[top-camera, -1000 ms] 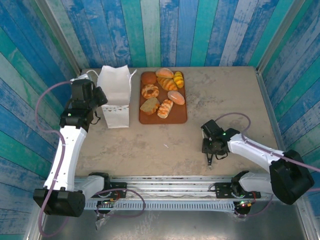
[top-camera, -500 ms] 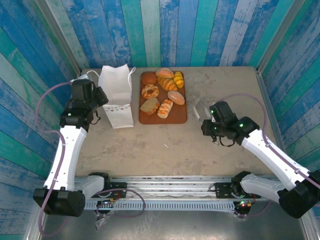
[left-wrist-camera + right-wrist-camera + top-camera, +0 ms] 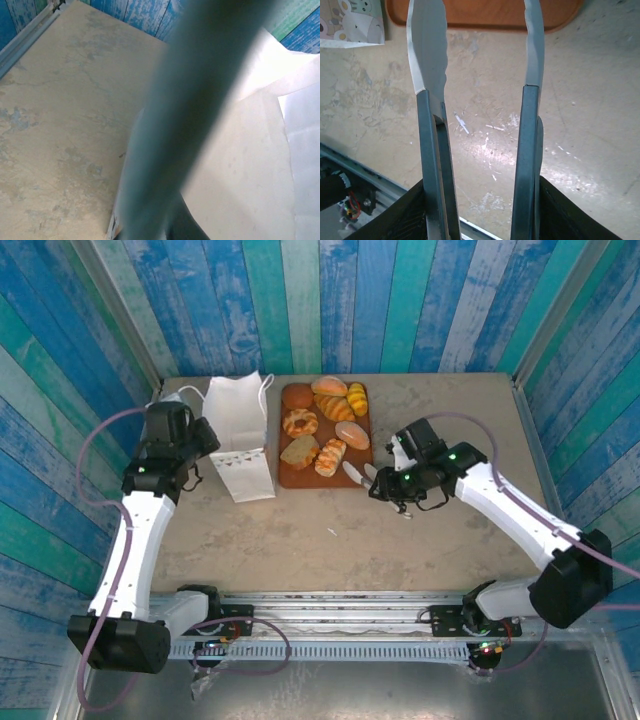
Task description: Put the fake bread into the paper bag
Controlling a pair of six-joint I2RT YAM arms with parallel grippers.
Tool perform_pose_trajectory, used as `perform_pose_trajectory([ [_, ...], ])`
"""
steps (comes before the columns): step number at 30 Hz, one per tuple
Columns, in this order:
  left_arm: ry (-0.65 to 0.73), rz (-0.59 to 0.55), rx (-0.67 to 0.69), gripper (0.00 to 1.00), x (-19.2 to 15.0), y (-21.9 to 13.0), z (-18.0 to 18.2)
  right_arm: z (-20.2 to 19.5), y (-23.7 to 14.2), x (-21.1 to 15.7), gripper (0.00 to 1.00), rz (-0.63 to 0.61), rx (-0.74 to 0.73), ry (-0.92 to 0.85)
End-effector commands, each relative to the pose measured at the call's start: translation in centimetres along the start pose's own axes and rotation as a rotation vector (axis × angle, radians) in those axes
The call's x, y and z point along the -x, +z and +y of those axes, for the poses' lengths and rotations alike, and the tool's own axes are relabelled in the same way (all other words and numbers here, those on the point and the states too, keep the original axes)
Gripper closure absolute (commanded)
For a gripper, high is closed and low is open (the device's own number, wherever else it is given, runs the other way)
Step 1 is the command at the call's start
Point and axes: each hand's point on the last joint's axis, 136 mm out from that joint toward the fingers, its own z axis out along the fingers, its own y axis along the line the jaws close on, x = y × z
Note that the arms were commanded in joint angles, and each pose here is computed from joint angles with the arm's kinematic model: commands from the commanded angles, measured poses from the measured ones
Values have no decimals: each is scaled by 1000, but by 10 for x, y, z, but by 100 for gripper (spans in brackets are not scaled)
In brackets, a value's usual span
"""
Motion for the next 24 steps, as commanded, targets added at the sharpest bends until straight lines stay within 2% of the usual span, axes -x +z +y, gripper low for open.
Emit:
perform_pose_trajectory([
  [1, -14, -11, -37, 96, 3, 1, -6, 21, 0, 10, 47, -25, 88, 25],
  [5, -13, -3, -57, 95, 0, 4, -8, 23, 13, 17, 44, -31, 104, 51],
  [12, -12, -6, -70, 91, -1, 4, -10, 14, 29, 34, 43, -56, 43, 80],
  [16, -13, -6, -74, 89, -2, 6, -10, 18, 42, 40, 43, -46, 56, 84],
  [24, -18, -2, -83, 89, -4, 8, -11, 25, 61, 52, 43, -27, 56, 61],
])
